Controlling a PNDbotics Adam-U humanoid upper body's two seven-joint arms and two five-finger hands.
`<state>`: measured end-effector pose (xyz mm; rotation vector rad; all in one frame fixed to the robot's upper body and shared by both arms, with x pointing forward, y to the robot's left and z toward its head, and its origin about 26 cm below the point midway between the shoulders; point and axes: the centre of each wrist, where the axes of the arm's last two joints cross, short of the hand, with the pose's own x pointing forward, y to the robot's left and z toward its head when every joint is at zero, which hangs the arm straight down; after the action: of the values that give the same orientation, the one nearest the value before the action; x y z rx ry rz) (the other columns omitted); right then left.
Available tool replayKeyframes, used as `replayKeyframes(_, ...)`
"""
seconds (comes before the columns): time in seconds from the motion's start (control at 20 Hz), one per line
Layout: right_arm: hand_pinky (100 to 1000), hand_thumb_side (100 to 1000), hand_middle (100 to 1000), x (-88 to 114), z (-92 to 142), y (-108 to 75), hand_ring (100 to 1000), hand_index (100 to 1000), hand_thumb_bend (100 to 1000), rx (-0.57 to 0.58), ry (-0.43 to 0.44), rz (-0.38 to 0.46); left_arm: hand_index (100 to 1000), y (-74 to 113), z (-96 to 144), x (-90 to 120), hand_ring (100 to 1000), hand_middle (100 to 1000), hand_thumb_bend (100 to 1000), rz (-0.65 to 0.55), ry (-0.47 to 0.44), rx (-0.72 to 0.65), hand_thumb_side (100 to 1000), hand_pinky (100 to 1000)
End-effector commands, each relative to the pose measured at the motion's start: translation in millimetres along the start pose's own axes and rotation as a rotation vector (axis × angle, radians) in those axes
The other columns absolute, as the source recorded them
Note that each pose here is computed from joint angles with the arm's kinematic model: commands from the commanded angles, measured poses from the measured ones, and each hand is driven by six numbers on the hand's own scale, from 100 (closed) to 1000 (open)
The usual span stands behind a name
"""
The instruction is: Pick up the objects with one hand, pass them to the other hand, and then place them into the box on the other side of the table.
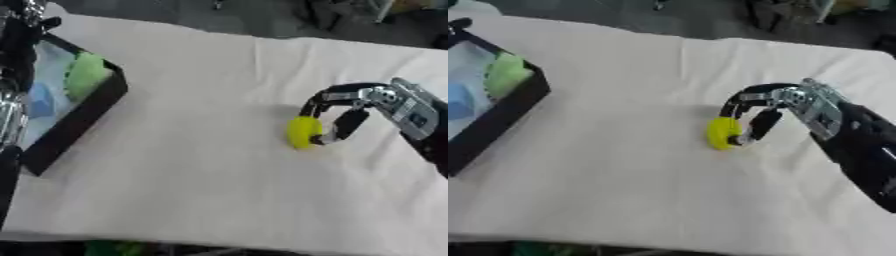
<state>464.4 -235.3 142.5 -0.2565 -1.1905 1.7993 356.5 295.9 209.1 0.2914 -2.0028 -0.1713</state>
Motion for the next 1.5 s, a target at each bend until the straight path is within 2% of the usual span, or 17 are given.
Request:
replayKeyframes(0.05,829,281,563,-2,8,-12.7,709,770,260,-0.069,0.012,-0.001,831,4.8,-4,12,1000,1000,100,-0.008,-0.043,0.007,715,891)
replayKeyframes(0.1,800,287,511,-4,9,-13.1,658,723,212,-0.102,0.017,-0.013,828,5.1,-4,12,1000,1000,100,-0.008,-0.044,0.008,715,891)
replayKeyframes(0.2,763,296,467,-6,10,-12.7,605,674,156,-0.167,0.031,-0.038,825,5.7,-4,12,1000,1000,100,-0.008,-0.046,0.011,715,890)
replayKeyframes(0.3,720,248,425,-8,10,-12.2,550,609,100,-0.214,0.043,-0.059,822,6.3,-4,13,1000,1000,100,-0.007,-0.048,0.015,714,890)
replayKeyframes(0.55,675,119,382,-16,17,-14.1,515,562,100,-0.267,0.054,-0.147,818,7.8,-4,14,1000,1000,100,-0.008,-0.050,0.023,714,890)
replayKeyframes(0.8,651,100,348,-19,34,-32.8,495,532,100,-0.339,0.068,-0.245,815,8.4,-3,13,1000,1000,100,-0.008,-0.046,0.026,716,890)
replayKeyframes(1.0,657,100,343,-8,47,-52.8,495,530,100,-0.460,0.095,-0.229,813,7.9,-3,13,1000,1000,100,-0.006,-0.048,0.024,714,890)
replayKeyframes(1.15,656,100,341,-1,52,-60.8,495,530,100,-0.529,0.123,-0.206,813,7.4,-3,15,1000,1000,100,-0.003,-0.053,0.022,714,889)
replayKeyframes(1.3,640,100,330,5,52,-61.9,488,526,100,-0.587,0.133,-0.210,812,7.3,-3,15,1000,1000,100,0.000,-0.055,0.023,716,889)
replayKeyframes(1.5,634,100,317,17,44,-53.8,484,521,100,-0.642,0.109,-0.240,812,4.7,-3,17,1000,1000,100,0.010,-0.063,0.015,717,889)
